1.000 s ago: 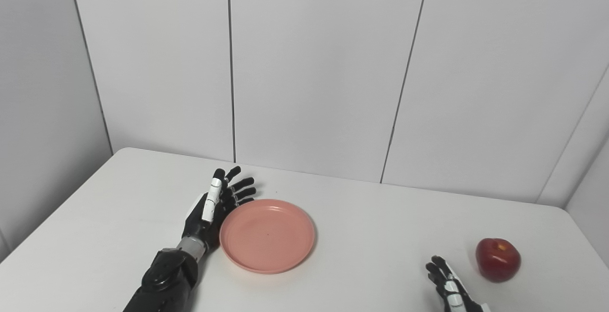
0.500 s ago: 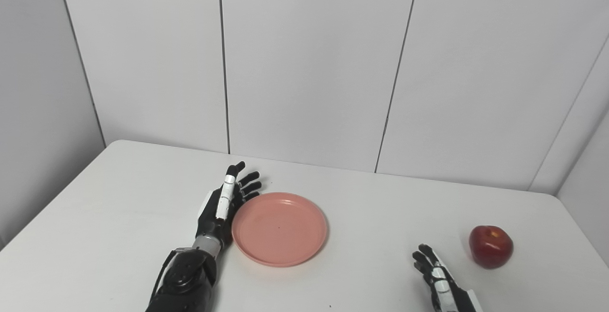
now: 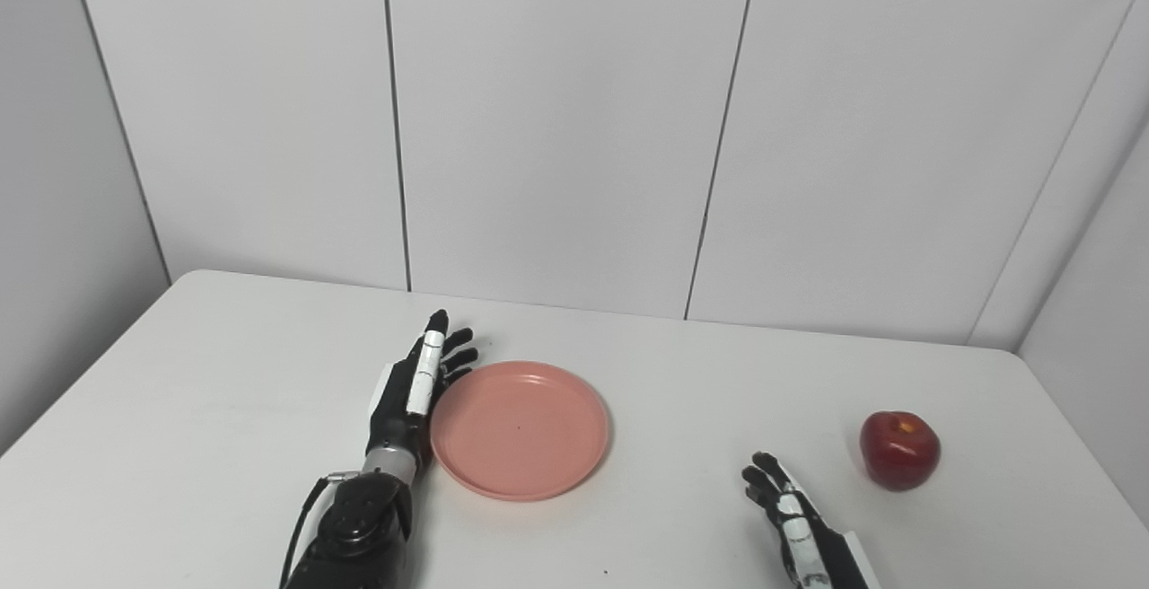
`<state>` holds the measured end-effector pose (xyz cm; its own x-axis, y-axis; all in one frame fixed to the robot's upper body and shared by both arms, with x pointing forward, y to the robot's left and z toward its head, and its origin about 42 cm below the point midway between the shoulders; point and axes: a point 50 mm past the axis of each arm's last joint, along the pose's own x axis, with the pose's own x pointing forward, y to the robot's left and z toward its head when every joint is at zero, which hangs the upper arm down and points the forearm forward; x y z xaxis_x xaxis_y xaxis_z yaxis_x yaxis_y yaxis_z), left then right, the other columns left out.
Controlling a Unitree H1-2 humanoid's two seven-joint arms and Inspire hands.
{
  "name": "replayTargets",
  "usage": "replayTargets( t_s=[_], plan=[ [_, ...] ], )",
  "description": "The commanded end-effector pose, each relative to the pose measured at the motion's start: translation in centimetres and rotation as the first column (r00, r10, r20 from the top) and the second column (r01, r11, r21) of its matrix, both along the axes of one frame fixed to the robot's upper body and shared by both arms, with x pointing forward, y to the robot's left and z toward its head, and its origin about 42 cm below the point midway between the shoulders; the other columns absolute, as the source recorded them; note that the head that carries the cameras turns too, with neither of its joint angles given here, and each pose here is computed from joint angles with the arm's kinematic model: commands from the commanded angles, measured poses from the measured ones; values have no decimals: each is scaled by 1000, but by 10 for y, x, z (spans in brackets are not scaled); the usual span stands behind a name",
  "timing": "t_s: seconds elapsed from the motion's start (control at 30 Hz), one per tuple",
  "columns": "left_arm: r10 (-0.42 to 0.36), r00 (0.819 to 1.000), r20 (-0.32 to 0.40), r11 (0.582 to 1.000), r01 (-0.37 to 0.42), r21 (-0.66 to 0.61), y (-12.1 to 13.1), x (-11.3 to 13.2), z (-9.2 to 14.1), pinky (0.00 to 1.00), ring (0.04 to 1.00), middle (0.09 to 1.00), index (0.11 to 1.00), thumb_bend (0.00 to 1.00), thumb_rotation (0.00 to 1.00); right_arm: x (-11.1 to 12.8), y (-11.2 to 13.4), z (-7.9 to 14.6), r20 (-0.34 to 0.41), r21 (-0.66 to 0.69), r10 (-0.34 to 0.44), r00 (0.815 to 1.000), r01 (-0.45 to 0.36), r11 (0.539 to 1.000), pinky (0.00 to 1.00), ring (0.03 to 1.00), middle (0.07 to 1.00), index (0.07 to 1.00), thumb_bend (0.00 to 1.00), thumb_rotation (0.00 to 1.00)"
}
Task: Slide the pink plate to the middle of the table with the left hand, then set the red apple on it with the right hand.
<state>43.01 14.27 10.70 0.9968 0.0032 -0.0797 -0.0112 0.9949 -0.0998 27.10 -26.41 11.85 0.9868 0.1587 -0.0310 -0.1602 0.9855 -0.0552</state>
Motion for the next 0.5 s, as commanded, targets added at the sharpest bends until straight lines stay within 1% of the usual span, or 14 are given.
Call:
replayTargets(
  t_s=[0.0, 0.13, 0.27, 0.47],
  plan=[
    [-21, 998, -60, 1000, 22, 8, -9, -4, -6, 773, 808, 848, 939, 749, 963, 0, 11, 4, -9, 6, 37, 999, -37, 999, 1000, 925, 898, 917, 852, 1000],
    [-38, 997, -68, 999, 38, 3, -11, -8, -6, 786, 814, 849, 931, 742, 954, 1, 17, 3, -2, 10, 42, 999, -42, 999, 1000, 919, 896, 908, 832, 1000],
    [-46, 997, -63, 999, 45, -6, -13, -10, -5, 786, 815, 855, 930, 741, 956, 1, 21, 3, -3, 13, 41, 999, -41, 999, 1000, 921, 891, 896, 862, 1000],
    [-79, 995, -62, 997, 78, -23, -20, -12, 0, 782, 803, 840, 917, 744, 957, 2, 28, 4, 3, 8, 46, 999, -46, 999, 1000, 918, 893, 898, 875, 1000]
  ],
)
